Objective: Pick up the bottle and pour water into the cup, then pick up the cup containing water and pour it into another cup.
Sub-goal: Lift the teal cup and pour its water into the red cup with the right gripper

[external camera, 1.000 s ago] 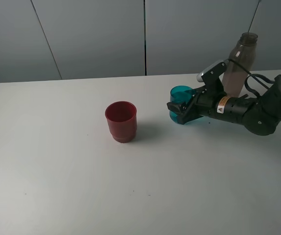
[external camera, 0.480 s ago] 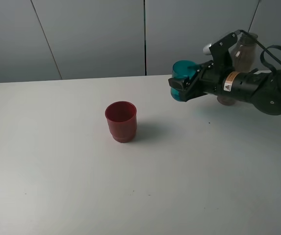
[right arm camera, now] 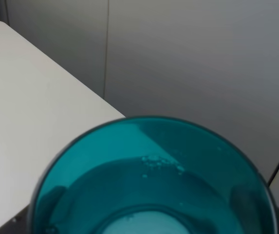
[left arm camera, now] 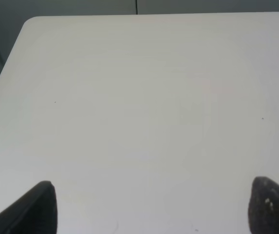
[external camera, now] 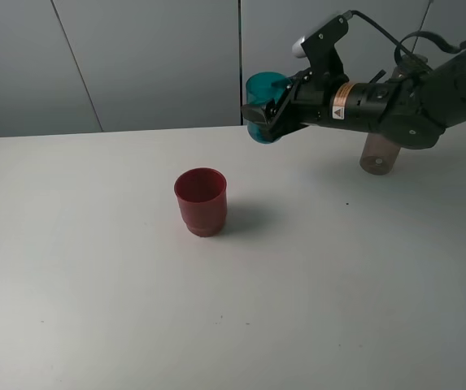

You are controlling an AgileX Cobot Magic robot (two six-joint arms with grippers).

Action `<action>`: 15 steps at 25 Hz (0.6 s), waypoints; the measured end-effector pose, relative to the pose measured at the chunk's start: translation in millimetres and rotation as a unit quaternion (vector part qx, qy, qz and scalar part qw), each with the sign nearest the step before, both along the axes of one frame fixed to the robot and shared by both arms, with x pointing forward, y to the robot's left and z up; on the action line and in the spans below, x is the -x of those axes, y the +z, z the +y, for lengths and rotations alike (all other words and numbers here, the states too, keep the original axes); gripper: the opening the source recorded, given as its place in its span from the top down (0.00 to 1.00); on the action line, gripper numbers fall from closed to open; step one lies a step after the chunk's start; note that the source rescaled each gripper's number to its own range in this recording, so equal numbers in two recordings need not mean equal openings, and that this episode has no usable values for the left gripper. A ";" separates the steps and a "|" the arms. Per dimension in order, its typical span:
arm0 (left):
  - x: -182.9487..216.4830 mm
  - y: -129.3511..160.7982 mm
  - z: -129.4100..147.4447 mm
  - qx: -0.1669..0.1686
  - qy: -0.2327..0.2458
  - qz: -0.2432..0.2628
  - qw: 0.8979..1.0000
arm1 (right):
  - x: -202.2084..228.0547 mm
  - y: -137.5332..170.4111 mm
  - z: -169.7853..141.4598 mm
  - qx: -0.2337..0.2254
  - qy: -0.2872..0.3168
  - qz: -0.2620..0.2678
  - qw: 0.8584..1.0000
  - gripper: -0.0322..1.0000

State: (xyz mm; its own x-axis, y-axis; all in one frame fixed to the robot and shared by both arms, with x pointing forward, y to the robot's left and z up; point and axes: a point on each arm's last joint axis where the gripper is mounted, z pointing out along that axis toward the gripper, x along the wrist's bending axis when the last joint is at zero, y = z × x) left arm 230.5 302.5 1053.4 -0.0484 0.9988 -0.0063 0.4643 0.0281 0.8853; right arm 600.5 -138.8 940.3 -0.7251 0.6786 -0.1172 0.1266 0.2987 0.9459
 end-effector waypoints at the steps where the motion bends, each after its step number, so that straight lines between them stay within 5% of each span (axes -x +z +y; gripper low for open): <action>1: 0.0 0.0 0.0 0.000 0.000 0.000 1.000 | -1.2 2.4 4.1 0.000 0.004 -0.002 1.000 0.86; 15: 0.0 0.0 0.0 0.000 0.000 0.000 1.000 | -16.2 -15.0 50.4 0.021 0.061 0.007 0.998 0.86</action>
